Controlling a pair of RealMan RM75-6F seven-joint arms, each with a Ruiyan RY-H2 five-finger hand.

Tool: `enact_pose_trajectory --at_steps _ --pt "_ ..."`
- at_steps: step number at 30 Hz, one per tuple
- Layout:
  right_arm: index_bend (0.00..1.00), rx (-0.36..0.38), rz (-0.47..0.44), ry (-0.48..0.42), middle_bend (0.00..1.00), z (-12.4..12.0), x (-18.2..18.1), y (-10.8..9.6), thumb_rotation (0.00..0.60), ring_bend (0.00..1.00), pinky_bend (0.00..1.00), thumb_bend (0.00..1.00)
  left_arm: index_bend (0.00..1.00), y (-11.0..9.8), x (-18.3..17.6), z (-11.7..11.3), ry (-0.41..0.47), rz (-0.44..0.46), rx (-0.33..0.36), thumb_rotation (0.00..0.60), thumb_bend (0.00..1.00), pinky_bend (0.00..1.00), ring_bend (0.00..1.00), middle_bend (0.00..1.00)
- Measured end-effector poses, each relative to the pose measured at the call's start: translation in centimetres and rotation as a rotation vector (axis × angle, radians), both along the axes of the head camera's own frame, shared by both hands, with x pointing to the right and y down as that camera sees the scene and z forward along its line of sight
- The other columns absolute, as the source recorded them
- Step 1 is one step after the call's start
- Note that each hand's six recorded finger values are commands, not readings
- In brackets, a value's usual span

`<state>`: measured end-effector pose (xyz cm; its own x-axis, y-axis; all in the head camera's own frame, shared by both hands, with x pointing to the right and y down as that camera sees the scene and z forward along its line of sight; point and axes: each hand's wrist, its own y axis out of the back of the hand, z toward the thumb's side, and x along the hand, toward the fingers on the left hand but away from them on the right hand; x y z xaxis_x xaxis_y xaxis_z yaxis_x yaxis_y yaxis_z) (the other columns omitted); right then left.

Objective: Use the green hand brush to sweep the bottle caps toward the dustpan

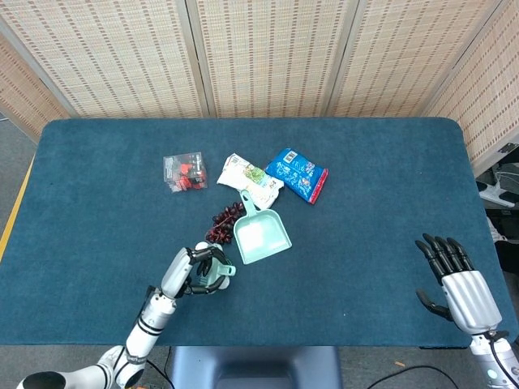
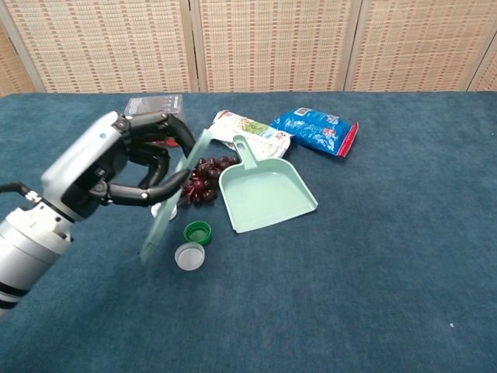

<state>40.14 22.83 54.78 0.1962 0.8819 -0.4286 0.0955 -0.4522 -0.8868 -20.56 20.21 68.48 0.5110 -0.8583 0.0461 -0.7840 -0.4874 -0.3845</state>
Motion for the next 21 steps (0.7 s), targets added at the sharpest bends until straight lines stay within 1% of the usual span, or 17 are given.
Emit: enact_pose_trajectory --at_steps 2,5,8,9,11,12,15,18,21 --pt "0.00 -0.002 -0.002 -0.001 0.00 0.0 -0.1 0.0 0.600 0.00 0.00 0.24 0.75 -0.6 -1.6 -0.3 -0.059 -0.005 0.036 0.600 0.77 0.84 0.76 0.90" --pt "0.00 -0.003 -0.004 0.000 0.00 0.1 -0.1 0.1 0.600 0.00 0.00 0.24 0.75 -1.3 -4.6 -0.5 -0.188 -0.020 0.089 0.600 0.77 0.84 0.76 0.90" --pt "0.00 -0.005 -0.006 0.004 0.00 0.2 -0.2 0.1 0.600 0.00 0.00 0.24 0.74 -1.4 -7.8 -0.1 -0.355 -0.023 0.128 0.600 0.76 0.84 0.76 0.90" --pt "0.00 -0.007 -0.007 0.006 0.00 0.3 -0.3 0.1 0.600 0.00 0.00 0.24 0.74 -1.3 -8.9 0.3 -0.430 -0.012 0.142 0.600 0.76 0.84 0.76 0.90" --pt "0.00 -0.009 -0.008 0.007 0.00 0.4 -0.4 0.2 0.600 0.00 0.00 0.24 0.73 -1.0 -10.6 0.8 -0.548 0.012 0.165 0.600 0.76 0.84 0.76 0.89" --pt "0.00 -0.010 -0.009 0.008 0.00 0.4 -0.5 0.2 0.600 0.00 0.00 0.24 0.73 -0.8 -11.7 1.3 -0.626 0.032 0.179 0.600 0.76 0.84 0.76 0.89" --pt "0.00 -0.011 -0.013 0.010 0.00 0.5 -0.6 0.2 0.600 0.00 0.00 0.24 0.70 0.0 -14.0 2.5 -0.800 0.088 0.194 0.600 0.73 0.84 0.76 0.86" --pt "0.00 -0.016 -0.017 0.011 0.00 0.7 -0.8 0.3 0.600 0.00 0.00 0.24 0.59 0.8 -15.3 3.9 -0.915 0.143 0.180 0.600 0.65 0.83 0.76 0.74" --pt "0.00 -0.017 -0.017 0.010 0.00 0.7 -0.8 0.3 0.600 0.00 0.00 0.24 0.43 1.2 -15.7 4.9 -0.962 0.172 0.153 0.600 0.57 0.83 0.76 0.49"
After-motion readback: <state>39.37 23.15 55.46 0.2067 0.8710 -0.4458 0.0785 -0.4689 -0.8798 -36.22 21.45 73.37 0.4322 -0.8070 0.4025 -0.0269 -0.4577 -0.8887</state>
